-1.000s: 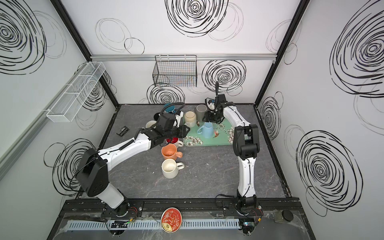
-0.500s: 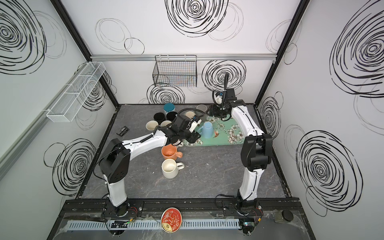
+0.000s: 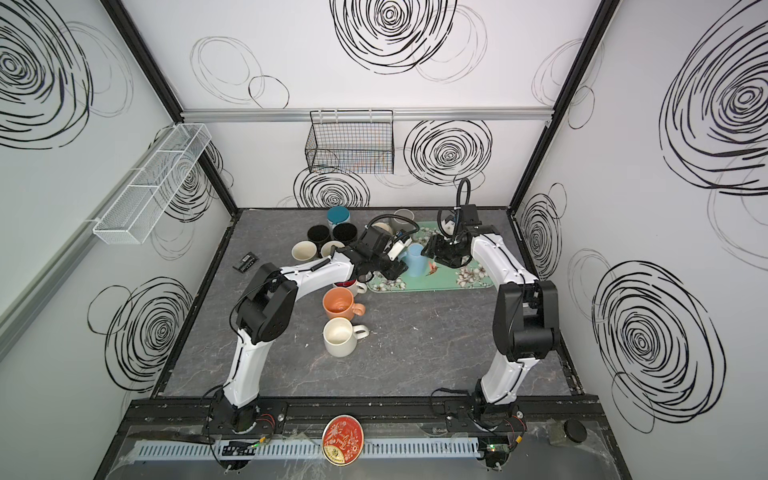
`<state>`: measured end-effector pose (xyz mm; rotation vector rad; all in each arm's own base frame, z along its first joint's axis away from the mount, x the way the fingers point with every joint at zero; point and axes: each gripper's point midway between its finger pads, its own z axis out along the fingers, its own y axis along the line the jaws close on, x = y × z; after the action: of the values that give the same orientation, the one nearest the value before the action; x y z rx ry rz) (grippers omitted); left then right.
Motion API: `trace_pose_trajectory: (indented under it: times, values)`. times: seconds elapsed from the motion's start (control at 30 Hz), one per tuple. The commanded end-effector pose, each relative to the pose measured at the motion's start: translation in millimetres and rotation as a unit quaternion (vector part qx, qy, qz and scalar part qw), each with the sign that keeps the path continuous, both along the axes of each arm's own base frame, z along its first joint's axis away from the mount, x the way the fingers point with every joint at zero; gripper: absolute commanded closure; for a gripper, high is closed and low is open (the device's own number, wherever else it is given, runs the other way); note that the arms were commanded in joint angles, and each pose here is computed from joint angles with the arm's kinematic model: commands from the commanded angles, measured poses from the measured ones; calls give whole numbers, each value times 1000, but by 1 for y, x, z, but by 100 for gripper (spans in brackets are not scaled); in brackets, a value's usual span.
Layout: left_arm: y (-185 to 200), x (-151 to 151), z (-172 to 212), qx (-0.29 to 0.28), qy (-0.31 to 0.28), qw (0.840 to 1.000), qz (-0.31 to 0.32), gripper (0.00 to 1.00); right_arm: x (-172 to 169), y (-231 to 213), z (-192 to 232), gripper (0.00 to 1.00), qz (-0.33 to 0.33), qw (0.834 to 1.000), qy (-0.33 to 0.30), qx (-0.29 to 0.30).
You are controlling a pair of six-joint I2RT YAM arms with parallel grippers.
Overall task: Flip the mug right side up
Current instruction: 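Grasp the light blue mug with the right gripper and tilt it toward the left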
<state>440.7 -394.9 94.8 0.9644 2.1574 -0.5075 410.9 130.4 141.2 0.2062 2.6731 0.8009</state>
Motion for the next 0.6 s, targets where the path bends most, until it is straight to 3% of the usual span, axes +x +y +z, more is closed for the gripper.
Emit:
trace_pose_trajectory:
  times: [0.0, 0.27, 0.57]
  values:
    - [-7, 12, 12, -6, -23, 1000, -10, 41, -4, 5, 2, 42, -20, 999, 8, 26]
    - [-44, 8, 23, -60, -3, 998, 15, 43, -15, -8, -5, 38, -45, 998, 32, 18]
    - [-77, -31, 52, -168, 32, 985, 23, 44, -25, -27, -8, 37, -68, 997, 44, 9]
